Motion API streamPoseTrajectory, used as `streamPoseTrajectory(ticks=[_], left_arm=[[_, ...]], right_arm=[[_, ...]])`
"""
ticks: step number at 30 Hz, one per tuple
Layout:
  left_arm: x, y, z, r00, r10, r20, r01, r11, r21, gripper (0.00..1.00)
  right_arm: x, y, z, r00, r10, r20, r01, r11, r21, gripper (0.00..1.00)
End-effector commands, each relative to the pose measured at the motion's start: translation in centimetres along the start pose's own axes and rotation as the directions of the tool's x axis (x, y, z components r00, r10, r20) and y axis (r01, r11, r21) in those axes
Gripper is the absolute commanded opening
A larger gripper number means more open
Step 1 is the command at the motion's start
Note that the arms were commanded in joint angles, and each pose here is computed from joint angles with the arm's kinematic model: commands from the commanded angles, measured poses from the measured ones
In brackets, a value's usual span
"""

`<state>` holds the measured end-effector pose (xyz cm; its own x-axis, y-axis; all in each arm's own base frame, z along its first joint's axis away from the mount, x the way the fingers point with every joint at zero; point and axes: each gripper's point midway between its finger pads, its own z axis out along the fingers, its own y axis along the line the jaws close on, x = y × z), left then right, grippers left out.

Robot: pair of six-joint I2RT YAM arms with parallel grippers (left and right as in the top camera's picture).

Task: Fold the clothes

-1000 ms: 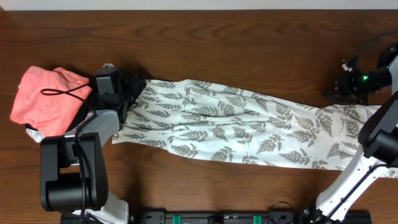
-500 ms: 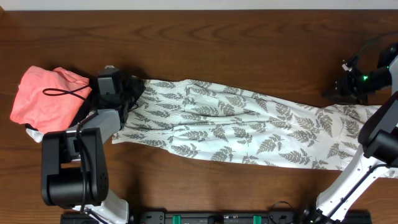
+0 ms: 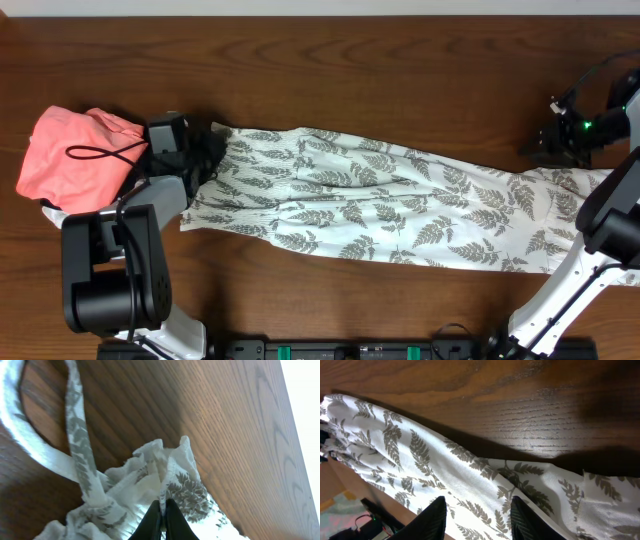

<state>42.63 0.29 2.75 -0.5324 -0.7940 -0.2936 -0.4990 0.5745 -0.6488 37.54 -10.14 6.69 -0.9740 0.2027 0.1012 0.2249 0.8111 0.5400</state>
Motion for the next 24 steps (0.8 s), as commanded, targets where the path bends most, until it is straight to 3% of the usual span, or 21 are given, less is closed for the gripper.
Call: streamPoseTrajectory(ticks=[1, 12, 15, 19, 24], left_arm=[[-0.4, -0.3, 0.0, 1.0, 0.005, -0.003, -0.005, 1.0, 0.014, 0.06], [-0.5, -4.1, -4.0, 0.996, 0.092, -0.009, -0.09, 0.989, 0.116, 0.06], [0.2, -3.3, -5.7, 0.997, 0.075, -0.034, -0.073, 0.995, 0.06, 0.06], [0.2, 0.6, -7.5, 0.999, 0.016, -0.03, -0.02, 0.993, -0.116, 0.06], [-0.3, 3.5, -8.4, 0.999, -0.007, -0.038, -0.001, 0.98, -0.198, 0.06]], right_arm=[[0.0, 0.6, -0.5, 0.999, -0.03, 0.013, 0.03, 1.0, 0.005, 0.4], [-0.2, 0.5, -0.5, 0.999, -0.033, 0.02, 0.033, 0.999, 0.007, 0.41], [-0.2, 0.5, -0.5, 0.999, -0.033, 0.019, 0.032, 0.999, 0.01, 0.4], [-0.2, 0.5, -0.5, 0.999, -0.033, 0.019, 0.033, 0.999, 0.01, 0.41], [-0.2, 0.5, -0.5, 0.999, -0.033, 0.019, 0.033, 0.999, 0.01, 0.41]])
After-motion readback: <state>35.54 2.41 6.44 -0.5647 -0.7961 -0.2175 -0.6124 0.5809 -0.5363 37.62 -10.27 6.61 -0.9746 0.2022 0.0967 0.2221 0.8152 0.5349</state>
